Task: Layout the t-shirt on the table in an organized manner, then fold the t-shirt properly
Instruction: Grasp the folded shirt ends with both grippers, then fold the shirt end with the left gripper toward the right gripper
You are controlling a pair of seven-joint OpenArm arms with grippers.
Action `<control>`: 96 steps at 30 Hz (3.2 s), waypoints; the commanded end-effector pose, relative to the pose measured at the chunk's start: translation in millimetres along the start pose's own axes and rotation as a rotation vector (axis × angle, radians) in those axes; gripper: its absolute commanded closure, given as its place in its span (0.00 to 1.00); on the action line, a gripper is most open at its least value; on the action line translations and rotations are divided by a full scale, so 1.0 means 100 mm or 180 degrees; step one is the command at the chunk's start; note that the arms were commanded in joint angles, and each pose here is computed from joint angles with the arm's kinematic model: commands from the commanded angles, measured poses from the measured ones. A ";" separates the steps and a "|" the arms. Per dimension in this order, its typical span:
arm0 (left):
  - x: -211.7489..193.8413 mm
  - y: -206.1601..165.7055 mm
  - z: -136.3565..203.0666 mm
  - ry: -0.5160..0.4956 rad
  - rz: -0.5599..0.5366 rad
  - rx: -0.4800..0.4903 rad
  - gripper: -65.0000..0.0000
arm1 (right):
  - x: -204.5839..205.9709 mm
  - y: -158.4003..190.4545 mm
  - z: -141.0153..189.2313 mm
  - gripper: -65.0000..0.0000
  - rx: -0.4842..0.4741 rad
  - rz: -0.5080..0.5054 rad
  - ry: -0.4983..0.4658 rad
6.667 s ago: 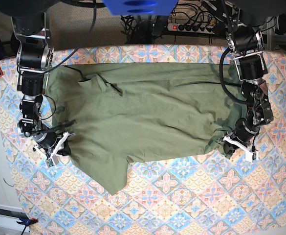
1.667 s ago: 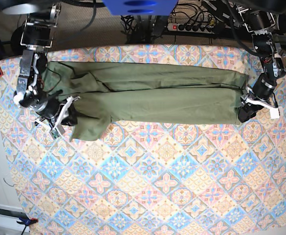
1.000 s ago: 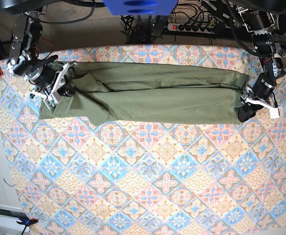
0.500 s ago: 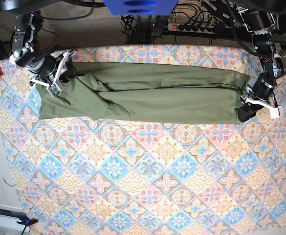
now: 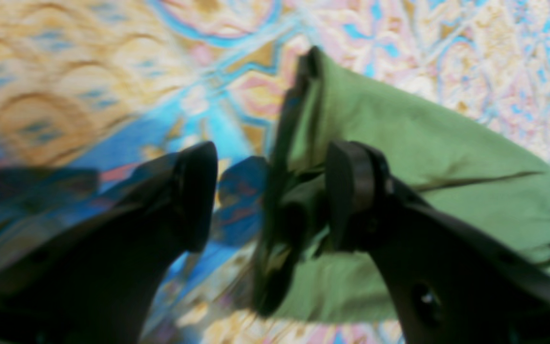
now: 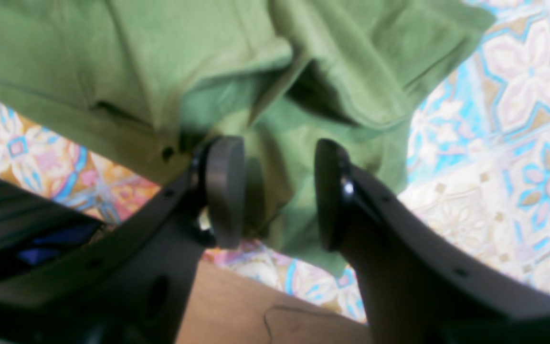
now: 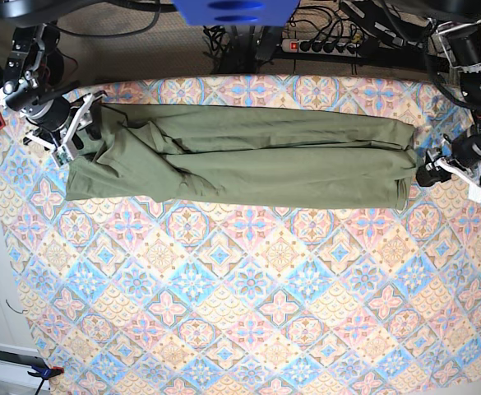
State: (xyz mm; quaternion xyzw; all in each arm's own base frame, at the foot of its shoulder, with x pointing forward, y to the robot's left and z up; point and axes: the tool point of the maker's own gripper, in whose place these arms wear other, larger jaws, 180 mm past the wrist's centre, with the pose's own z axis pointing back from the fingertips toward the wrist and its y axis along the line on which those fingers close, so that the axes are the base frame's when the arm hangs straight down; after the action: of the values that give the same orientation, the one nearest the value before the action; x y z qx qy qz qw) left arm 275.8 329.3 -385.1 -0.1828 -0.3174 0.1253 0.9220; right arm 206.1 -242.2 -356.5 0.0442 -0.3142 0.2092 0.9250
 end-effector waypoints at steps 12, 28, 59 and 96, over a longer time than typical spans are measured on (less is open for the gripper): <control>-0.15 -0.43 -0.28 0.0349 -0.0319 -0.0301 0.46 | 0.17 0.00 0.06 0.64 0.0055 -0.0020 -0.0224; -0.69 -0.61 -0.43 0.0770 -0.0354 -0.0443 0.46 | 0.28 -0.04 0.05 0.64 0.0027 0.0003 -0.0307; -0.55 -0.20 -0.55 0.0788 -0.0334 0.0040 0.46 | 0.27 0.00 0.04 0.64 0.0056 -0.0022 -0.0311; 0.22 0.07 0.17 -0.0179 -0.0485 0.0564 1.00 | 0.28 0.03 0.02 0.64 0.0071 -0.0060 -0.0342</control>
State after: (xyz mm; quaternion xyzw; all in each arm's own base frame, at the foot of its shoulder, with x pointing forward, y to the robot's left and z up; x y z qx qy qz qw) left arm 272.1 345.2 -377.7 -0.0734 -0.3186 0.0936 0.9404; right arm 217.4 -227.8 -349.3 0.0736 -0.3418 0.1939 0.9166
